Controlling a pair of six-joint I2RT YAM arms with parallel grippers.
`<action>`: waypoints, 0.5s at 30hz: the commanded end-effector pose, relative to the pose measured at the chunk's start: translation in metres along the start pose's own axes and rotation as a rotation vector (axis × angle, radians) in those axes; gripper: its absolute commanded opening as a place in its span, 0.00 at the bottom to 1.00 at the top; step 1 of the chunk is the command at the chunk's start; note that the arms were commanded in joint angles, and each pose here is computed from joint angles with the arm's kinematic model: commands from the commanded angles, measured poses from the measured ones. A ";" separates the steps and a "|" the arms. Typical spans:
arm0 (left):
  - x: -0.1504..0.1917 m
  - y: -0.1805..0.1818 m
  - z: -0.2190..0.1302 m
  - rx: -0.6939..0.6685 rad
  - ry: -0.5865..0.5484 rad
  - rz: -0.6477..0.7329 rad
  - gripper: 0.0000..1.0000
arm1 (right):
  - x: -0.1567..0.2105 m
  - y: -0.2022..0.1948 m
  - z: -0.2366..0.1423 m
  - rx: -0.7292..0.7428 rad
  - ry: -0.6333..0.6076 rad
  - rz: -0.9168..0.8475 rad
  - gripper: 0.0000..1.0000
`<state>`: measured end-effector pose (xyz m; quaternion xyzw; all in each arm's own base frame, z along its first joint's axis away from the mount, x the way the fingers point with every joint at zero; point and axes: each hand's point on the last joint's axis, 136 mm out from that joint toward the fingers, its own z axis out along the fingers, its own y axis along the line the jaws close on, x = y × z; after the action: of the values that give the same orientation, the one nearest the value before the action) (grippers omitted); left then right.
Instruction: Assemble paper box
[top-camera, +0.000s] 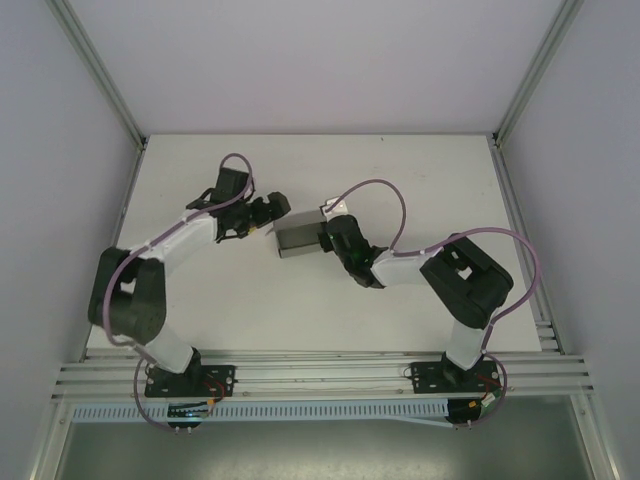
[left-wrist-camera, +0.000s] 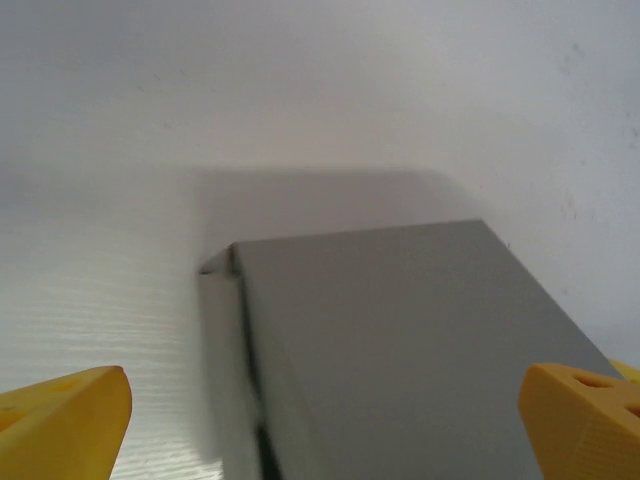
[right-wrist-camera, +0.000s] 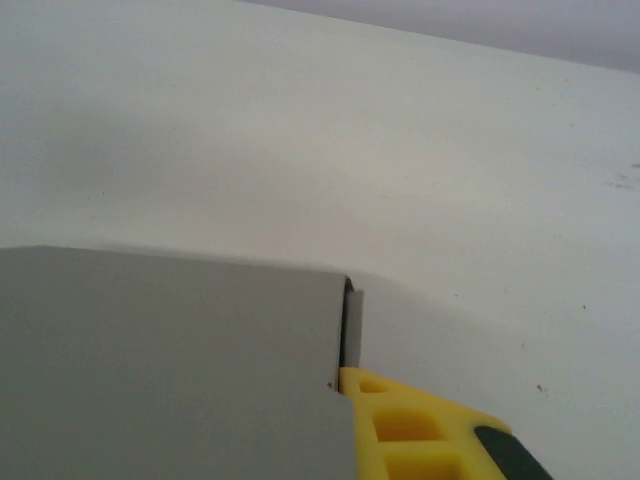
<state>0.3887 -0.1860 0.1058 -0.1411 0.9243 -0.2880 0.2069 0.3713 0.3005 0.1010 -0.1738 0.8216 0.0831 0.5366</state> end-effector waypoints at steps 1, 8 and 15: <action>0.002 -0.021 0.010 0.106 0.053 -0.013 0.96 | 0.006 -0.003 -0.005 0.016 0.003 -0.012 0.22; 0.025 0.002 0.034 0.094 0.121 -0.047 0.75 | 0.008 0.005 -0.021 -0.062 0.023 0.021 0.42; 0.036 0.027 0.037 0.017 0.110 -0.024 0.56 | 0.016 -0.008 -0.061 -0.094 0.044 0.071 0.75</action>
<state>0.3793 -0.2017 0.0622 -0.1388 0.9226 -0.3238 0.1571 0.3278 0.2785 0.0998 -0.1830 0.8353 0.1198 0.5044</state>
